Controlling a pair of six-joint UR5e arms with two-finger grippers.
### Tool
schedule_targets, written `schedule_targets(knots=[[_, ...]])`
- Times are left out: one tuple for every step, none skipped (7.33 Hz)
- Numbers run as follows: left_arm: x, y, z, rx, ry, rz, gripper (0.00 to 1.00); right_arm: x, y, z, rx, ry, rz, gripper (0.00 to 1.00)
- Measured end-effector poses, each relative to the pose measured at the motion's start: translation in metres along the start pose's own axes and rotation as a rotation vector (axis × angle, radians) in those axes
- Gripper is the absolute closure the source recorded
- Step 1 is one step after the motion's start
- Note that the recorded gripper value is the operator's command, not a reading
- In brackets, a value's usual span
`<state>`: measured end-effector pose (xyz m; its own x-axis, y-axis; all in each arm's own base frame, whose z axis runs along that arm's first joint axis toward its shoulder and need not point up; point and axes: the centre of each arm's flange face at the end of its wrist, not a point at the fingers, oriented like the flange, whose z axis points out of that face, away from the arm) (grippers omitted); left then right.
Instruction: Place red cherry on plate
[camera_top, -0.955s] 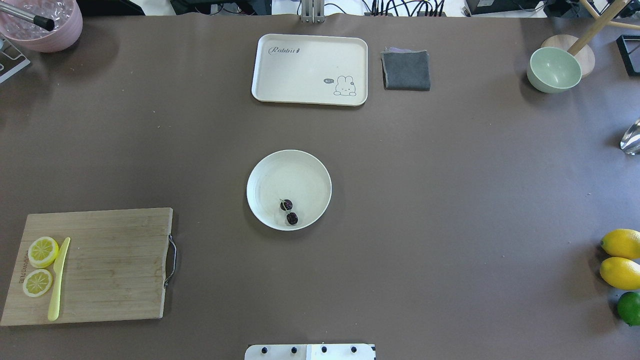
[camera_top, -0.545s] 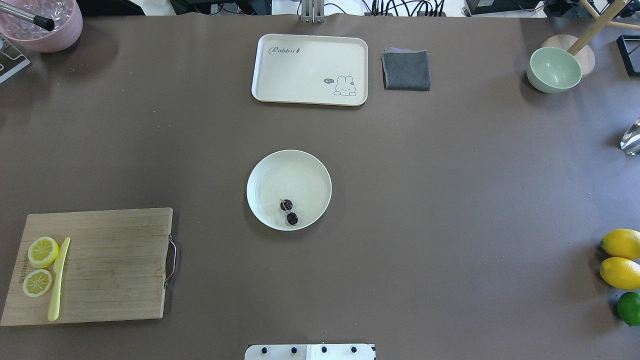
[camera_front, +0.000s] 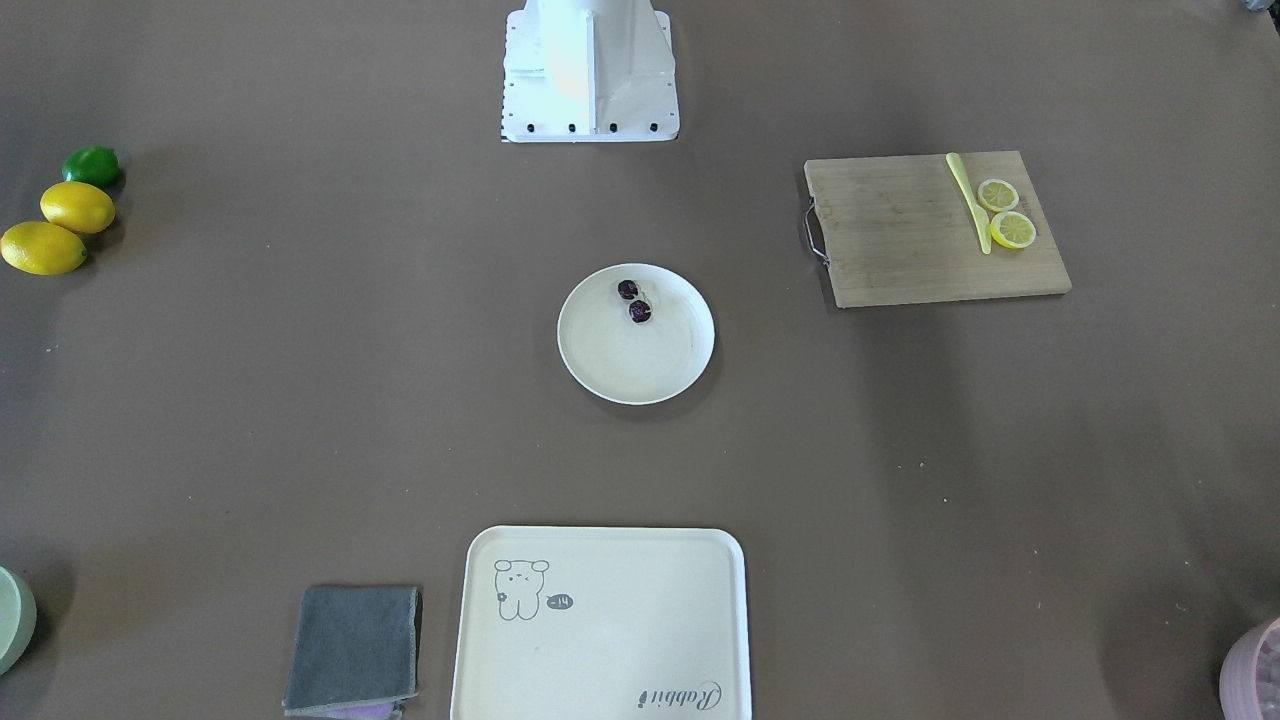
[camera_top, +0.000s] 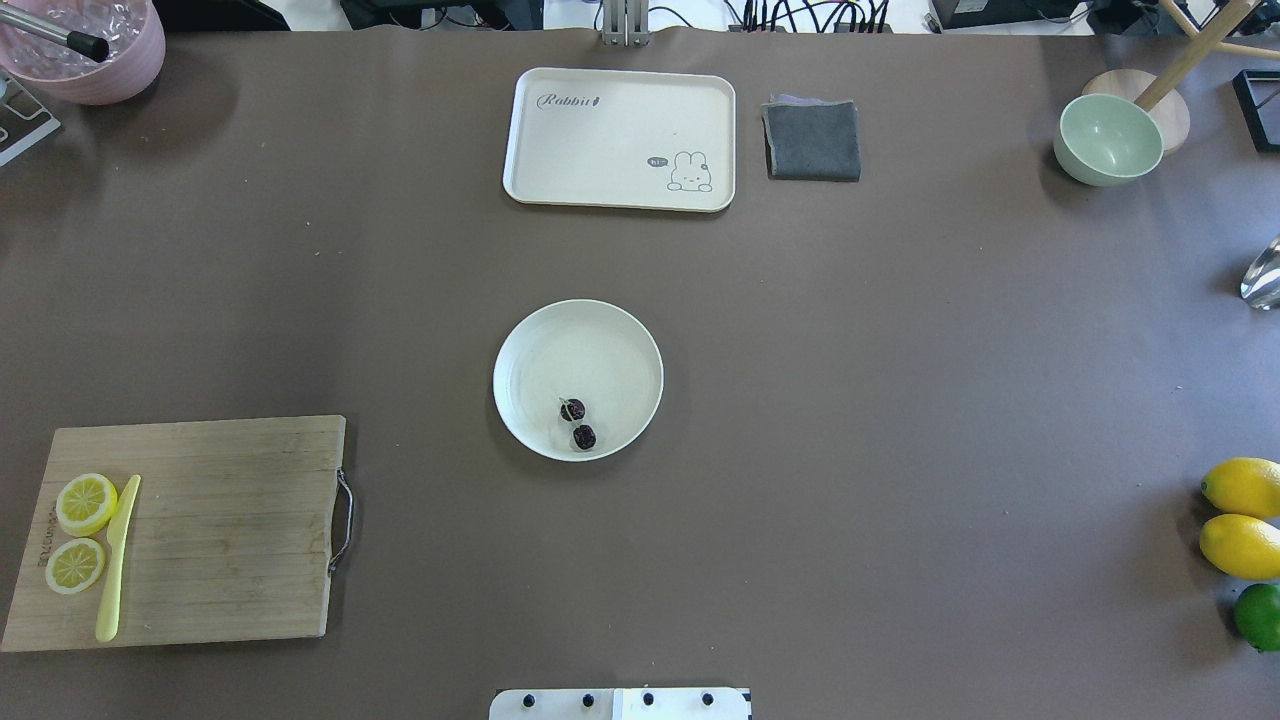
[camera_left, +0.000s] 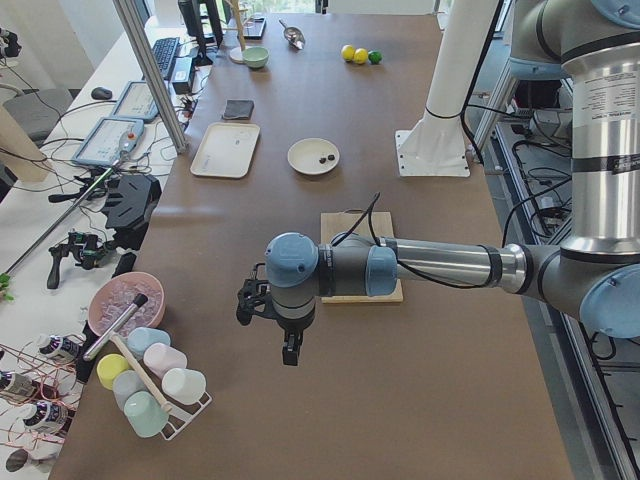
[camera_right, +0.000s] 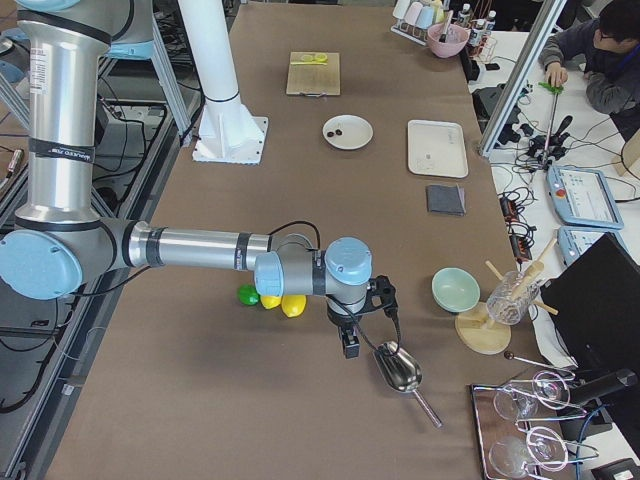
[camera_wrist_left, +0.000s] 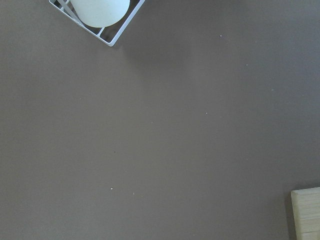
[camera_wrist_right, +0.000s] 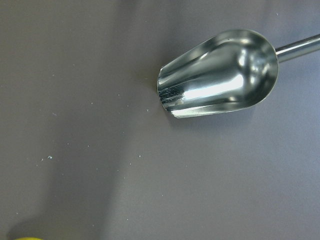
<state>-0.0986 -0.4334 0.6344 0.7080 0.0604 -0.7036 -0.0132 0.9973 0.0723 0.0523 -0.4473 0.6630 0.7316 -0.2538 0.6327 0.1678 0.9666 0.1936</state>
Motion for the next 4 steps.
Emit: schedule_targets(knots=[[-0.0029,0.0022,0.003,-0.006,-0.001,-0.007,0.02,-0.0002,-0.0002,-0.0003,0.001,0.0,0.0,0.0],[-0.0042,0.0031,0.0036,-0.008,-0.008,-0.008,0.02,-0.0002,-0.0003,-0.0004,0.001,0.0,0.0,0.0],[-0.0041,0.0032,0.003,-0.007,-0.014,-0.005,0.02,-0.0003,-0.0003,-0.0004,0.001,0.0,0.0,0.0],[-0.0042,0.0031,0.0028,-0.007,-0.017,-0.002,0.02,-0.0004,-0.0004,-0.0006,0.001,0.001,-0.001,0.0]])
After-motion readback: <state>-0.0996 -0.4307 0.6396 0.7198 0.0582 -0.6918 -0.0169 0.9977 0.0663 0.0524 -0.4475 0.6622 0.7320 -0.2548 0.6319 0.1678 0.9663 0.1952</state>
